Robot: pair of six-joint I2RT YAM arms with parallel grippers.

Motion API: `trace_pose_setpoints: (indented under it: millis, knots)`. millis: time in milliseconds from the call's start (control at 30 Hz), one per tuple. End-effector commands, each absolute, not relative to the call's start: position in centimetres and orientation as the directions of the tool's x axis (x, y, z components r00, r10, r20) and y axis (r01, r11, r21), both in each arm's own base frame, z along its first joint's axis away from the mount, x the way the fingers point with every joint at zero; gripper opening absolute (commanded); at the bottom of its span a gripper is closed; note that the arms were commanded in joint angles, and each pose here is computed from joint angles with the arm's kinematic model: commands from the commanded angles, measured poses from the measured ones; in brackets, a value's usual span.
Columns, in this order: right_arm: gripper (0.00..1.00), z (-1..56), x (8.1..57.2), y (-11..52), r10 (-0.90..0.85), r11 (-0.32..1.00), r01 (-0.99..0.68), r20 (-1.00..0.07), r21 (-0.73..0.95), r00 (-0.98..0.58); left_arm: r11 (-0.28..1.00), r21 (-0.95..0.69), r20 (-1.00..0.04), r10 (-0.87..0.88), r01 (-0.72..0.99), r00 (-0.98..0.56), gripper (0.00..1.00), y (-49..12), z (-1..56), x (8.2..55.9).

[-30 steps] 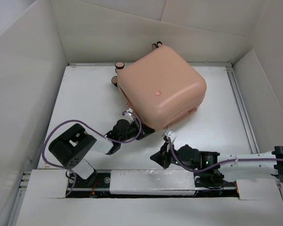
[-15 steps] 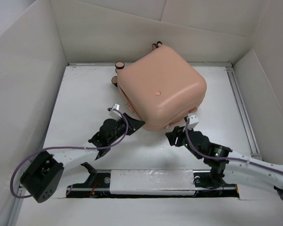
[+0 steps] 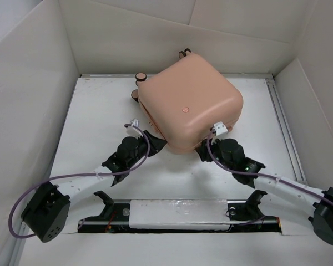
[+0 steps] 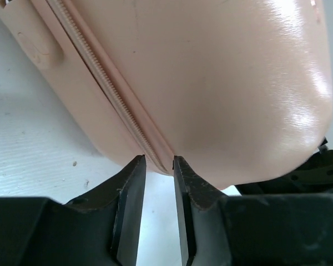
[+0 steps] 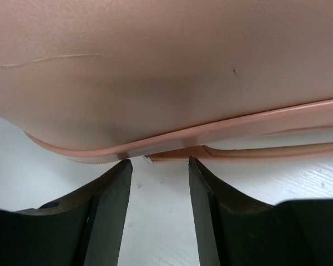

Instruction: Pack the luggage

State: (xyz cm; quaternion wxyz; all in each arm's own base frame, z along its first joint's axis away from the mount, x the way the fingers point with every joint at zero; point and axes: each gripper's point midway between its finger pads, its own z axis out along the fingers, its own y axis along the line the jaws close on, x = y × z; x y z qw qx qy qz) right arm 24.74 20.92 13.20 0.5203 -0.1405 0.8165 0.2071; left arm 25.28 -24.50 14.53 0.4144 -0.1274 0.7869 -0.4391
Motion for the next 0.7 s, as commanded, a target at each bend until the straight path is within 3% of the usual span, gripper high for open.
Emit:
trace_pose_setpoints:
  millis: [0,367,433,500,600,667]
  knots:
    - [0.51,15.9,25.2,22.7,0.018,0.785,-0.584,-0.950,0.206,-0.311,0.582,-0.785,-0.577,-0.563,0.211,-0.592,0.23,-24.9,16.3,26.3]
    - [0.42,14.9,24.9,24.4,0.038,0.706,-0.659,-0.943,0.259,-0.329,0.572,-0.786,-0.582,-0.553,0.237,-0.596,0.16,-26.2,16.6,27.2]
    - [0.35,14.6,25.0,24.6,0.049,0.705,-0.656,-0.941,0.270,-0.335,0.565,-0.788,-0.581,-0.550,0.245,-0.600,0.14,-26.5,16.8,27.4]
    - [0.17,15.1,25.7,24.2,0.089,0.731,-0.622,-0.942,0.282,-0.323,0.563,-0.793,-0.572,-0.553,0.233,-0.606,0.13,-26.8,16.2,27.6]
    - [0.00,15.0,25.6,24.4,0.113,0.748,-0.594,-0.938,0.297,-0.326,0.546,-0.803,-0.562,-0.560,0.238,-0.609,0.10,-27.3,16.4,28.0]
    - [0.00,15.0,24.2,25.5,0.126,0.720,-0.612,-0.928,0.329,-0.351,0.518,-0.816,-0.552,-0.565,0.257,-0.613,0.09,-28.0,17.0,28.2]
